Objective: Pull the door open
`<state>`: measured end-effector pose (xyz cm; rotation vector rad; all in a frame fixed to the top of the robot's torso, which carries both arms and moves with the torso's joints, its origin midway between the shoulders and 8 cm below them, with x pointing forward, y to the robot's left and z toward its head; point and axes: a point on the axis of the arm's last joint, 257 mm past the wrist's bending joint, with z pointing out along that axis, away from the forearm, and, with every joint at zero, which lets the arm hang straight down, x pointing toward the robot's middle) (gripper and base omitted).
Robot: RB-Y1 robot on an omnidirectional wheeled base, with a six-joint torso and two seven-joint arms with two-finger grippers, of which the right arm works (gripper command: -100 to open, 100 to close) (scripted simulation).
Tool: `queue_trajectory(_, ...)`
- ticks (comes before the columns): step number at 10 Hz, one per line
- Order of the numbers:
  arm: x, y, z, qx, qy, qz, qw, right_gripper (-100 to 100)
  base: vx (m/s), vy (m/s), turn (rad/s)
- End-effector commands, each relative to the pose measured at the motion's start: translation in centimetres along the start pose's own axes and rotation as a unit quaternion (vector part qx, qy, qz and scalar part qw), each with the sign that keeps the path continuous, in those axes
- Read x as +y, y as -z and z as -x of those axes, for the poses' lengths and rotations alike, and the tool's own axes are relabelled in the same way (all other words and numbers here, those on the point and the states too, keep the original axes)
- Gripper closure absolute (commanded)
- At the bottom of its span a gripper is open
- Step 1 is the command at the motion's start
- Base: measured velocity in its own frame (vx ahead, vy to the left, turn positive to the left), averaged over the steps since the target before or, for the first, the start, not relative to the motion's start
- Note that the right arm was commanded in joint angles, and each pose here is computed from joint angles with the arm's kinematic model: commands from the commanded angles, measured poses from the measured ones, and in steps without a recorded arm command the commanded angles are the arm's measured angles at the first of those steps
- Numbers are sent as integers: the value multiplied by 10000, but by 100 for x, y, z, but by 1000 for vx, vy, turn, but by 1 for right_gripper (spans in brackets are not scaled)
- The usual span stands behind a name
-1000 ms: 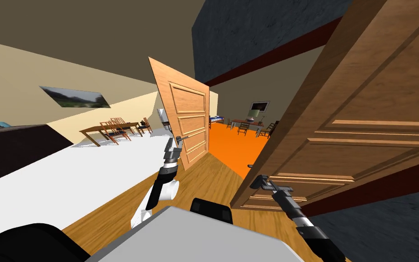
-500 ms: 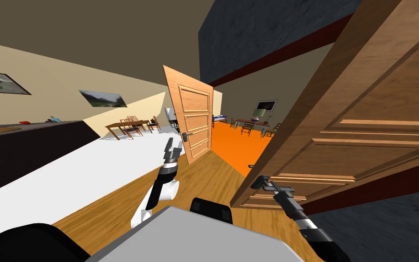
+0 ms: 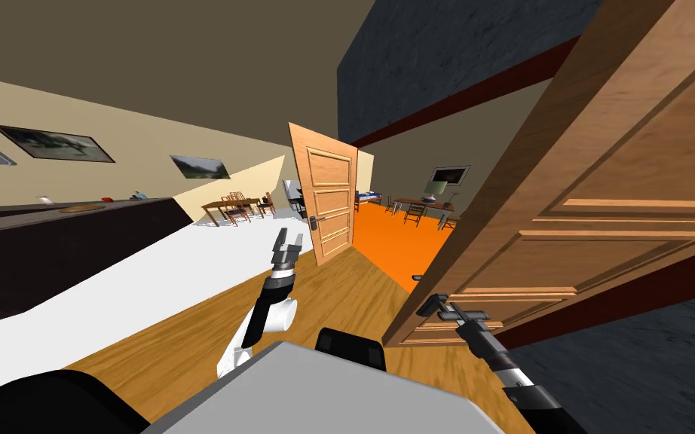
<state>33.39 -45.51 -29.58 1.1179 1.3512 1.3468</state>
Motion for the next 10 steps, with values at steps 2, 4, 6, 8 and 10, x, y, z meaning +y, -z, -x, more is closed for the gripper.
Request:
queue_trajectory(2, 32, 26, 26, 45, 10, 24, 10000, 100, -161, -75, 96)
queue_trajectory(4, -2, 24, -16, 95, -10, 2, 10000, 100, -100, -32, 84)
queue_trajectory(6, 3, 31, -9, 129, -6, 6, 9999, 100, -213, -79, 163)
queue_trajectory(8, 9, 40, 1, 171, -2, 11, 9999, 100, -196, -78, 125)
queue_trajectory(10, 16, 49, 10, 215, 2, 15, 9998, 100, -210, -104, 155)
